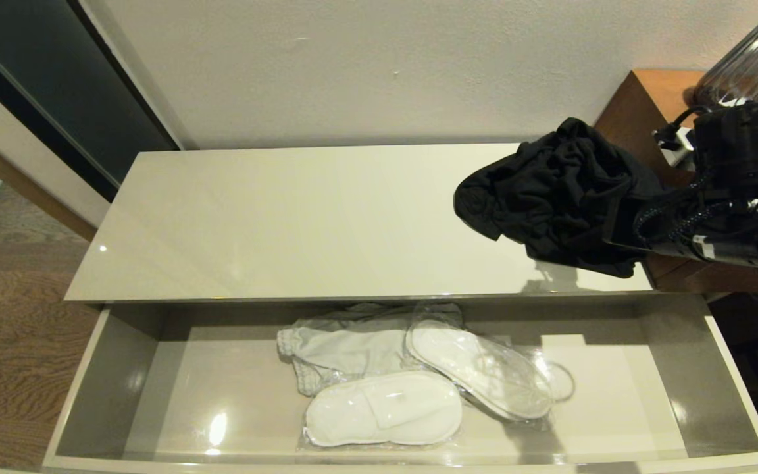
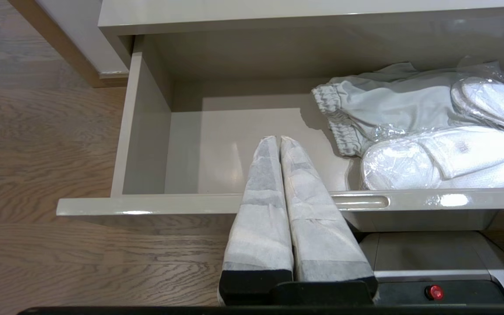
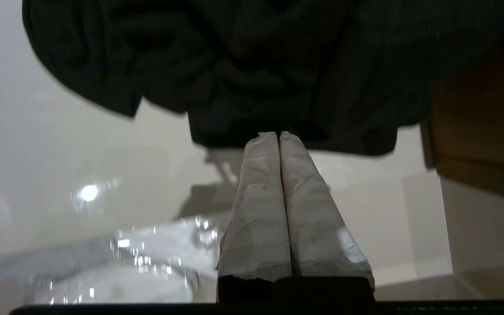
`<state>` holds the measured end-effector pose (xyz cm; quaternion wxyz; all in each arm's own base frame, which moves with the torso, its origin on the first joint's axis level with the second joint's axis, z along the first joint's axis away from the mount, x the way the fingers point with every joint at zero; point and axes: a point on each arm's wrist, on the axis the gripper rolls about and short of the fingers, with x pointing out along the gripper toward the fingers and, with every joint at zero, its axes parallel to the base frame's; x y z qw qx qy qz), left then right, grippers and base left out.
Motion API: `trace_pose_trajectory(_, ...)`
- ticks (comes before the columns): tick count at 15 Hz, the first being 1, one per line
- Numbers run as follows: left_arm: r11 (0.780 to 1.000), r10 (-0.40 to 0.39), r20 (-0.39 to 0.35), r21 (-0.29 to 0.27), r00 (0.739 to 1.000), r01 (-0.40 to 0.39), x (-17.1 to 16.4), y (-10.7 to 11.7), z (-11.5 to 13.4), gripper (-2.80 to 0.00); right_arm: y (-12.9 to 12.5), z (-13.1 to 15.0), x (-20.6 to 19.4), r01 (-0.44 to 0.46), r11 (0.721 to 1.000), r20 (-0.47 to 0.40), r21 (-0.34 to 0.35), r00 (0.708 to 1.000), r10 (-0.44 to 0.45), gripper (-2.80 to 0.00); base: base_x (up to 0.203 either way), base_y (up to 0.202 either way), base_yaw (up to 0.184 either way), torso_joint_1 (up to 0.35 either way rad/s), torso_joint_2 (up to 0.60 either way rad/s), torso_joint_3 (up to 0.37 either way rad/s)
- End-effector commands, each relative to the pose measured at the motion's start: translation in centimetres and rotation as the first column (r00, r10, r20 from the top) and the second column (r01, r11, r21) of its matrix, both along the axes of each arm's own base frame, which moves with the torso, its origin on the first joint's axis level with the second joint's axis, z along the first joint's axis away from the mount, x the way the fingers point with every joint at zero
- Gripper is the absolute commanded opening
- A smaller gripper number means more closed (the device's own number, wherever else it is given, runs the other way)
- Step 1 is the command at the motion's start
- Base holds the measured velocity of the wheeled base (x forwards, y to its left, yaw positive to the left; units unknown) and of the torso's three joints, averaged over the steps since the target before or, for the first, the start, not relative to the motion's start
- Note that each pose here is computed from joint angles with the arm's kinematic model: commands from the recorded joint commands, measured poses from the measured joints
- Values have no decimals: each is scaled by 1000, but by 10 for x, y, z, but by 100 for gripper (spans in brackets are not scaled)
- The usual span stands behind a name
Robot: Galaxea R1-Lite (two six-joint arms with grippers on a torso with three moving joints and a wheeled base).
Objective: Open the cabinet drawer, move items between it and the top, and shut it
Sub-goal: Pick up the T-shirt on the table
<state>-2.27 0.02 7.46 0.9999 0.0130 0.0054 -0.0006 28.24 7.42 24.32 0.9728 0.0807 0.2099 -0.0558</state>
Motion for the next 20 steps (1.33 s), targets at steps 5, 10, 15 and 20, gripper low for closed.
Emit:
trace_pose_trajectory(5,1000,0,-2,0,1000,0,0,0,0,-280,8,-2,36,129,990,79,-54,989,-125,0,0,0,0,0,0,0)
trace_pose_trajectory(10,1000,1,-3,0,1000,-1,0,0,0,-280,12,-18,57,187,976,154,-107,973,-170,0,0,0,0,0,0,0)
trace_pose_trajectory(15,1000,0,-1,0,1000,0,0,0,0,-280,16,-45,74,193,974,134,-118,975,-177,0,0,0,0,0,0,0)
trace_pose_trajectory(20,1000,1,-1,0,1000,-1,0,0,0,-280,19,-81,101,214,969,165,-126,967,-192,0,0,0,0,0,0,0)
